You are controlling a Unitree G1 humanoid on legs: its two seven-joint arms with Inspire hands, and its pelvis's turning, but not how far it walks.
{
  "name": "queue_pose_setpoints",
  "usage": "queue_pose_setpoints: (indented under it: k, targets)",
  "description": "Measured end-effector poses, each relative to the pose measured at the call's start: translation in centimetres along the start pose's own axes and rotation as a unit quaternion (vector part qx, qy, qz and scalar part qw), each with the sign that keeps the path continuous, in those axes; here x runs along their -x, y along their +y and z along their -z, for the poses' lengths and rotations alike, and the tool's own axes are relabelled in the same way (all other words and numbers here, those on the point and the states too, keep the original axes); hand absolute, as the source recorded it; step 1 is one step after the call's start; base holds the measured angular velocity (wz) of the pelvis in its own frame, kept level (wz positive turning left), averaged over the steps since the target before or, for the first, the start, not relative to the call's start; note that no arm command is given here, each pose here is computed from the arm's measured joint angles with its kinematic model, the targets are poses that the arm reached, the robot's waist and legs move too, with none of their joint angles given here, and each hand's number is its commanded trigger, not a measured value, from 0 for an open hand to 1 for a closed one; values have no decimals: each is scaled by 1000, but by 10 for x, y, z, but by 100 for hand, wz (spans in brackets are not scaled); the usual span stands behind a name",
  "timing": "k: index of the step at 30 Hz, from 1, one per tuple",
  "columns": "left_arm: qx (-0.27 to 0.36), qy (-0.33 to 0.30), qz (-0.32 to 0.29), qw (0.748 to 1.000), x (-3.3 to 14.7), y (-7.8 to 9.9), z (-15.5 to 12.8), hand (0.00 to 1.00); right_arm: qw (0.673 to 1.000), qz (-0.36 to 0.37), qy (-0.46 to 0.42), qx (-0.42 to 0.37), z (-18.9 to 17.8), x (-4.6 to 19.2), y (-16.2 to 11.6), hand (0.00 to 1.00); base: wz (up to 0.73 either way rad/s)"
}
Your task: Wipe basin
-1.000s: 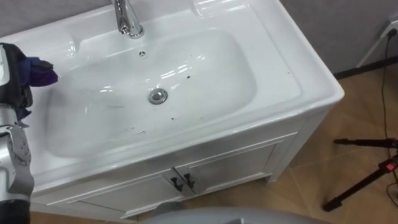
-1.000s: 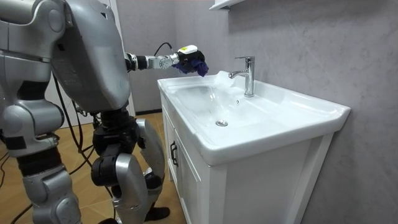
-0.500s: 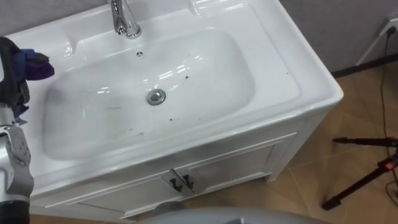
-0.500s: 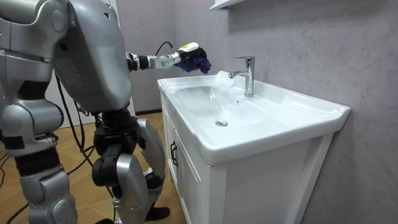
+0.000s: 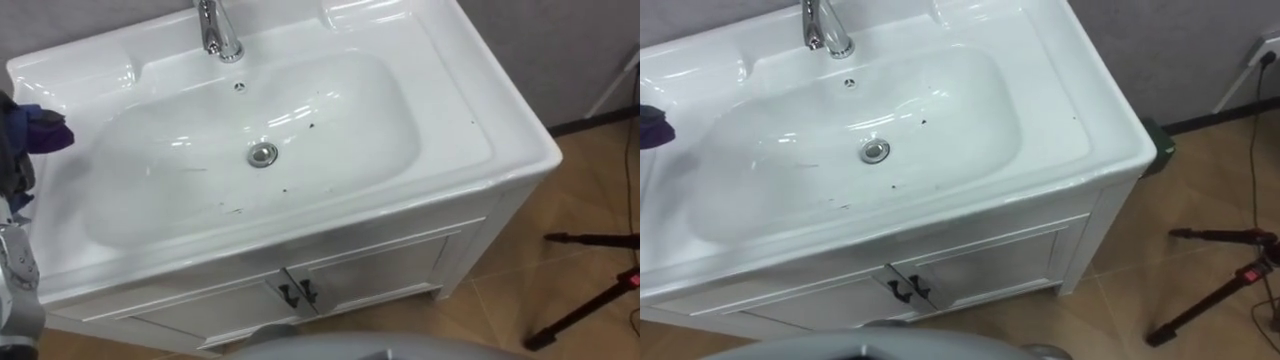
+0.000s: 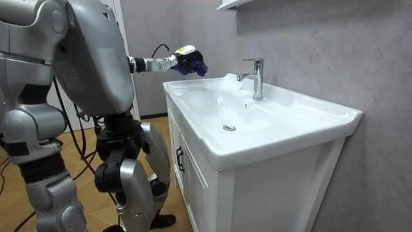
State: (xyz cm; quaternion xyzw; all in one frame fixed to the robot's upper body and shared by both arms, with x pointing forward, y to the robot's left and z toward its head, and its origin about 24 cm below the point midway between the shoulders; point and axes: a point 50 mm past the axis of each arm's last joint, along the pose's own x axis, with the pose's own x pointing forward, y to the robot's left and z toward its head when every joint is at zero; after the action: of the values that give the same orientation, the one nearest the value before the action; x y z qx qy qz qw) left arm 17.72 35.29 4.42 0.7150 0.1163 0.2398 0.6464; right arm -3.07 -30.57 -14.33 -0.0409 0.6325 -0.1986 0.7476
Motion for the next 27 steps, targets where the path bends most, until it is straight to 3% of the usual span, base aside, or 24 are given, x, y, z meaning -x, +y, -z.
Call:
queue_pose_setpoints:
  k: [15,27]
  targets:
    - [-1,4,-18,1000,2,1,2,100,1000,1,5,0,2,0,-1,0,5]
    - [-33,36,32,998,23,-15,22,100,1000,1,15,-3,3,0,-1,0,1]
